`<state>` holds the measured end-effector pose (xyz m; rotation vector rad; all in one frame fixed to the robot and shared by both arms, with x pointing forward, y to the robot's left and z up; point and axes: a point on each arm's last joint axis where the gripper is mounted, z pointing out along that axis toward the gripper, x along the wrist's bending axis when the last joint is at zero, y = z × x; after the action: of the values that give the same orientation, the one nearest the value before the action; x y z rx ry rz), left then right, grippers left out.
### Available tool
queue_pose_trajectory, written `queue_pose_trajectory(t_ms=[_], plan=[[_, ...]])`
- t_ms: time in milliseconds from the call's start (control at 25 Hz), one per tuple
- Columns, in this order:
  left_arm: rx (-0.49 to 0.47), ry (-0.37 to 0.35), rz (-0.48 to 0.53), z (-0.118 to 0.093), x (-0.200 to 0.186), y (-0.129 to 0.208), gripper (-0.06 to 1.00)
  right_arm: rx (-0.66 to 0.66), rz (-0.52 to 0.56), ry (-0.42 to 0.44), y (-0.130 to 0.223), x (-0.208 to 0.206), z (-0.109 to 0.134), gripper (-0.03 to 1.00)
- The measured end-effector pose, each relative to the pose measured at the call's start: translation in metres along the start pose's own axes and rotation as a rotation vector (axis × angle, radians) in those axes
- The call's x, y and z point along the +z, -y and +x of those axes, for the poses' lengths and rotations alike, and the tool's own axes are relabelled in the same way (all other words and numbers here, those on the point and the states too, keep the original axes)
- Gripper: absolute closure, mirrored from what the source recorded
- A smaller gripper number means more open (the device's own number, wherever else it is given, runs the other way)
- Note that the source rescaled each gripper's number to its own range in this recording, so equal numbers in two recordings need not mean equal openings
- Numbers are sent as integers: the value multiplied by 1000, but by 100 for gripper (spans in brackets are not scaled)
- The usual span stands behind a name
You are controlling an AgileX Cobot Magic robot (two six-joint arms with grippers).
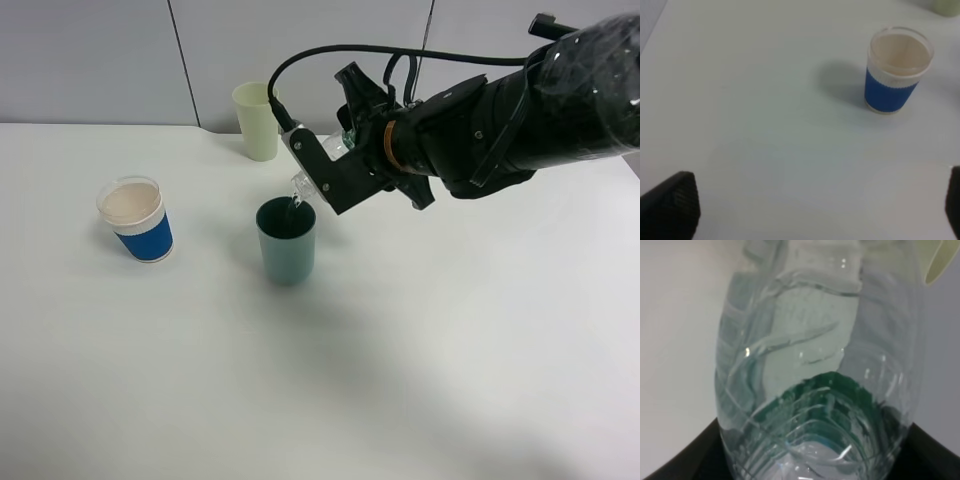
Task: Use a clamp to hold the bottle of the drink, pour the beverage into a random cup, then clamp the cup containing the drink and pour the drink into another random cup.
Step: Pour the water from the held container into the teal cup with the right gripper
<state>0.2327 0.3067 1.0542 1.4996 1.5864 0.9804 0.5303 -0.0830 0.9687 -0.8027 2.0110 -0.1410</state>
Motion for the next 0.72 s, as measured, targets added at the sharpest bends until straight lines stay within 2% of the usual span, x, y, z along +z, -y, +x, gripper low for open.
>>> queue_pose_trajectory(t_ms=[480,720], plan=[[0,0,0,0,0,0,-6,-21,-14,1,-1,0,0,97],[0,0,0,0,0,0,-6,-9,-7,33,1,0,-11,97]])
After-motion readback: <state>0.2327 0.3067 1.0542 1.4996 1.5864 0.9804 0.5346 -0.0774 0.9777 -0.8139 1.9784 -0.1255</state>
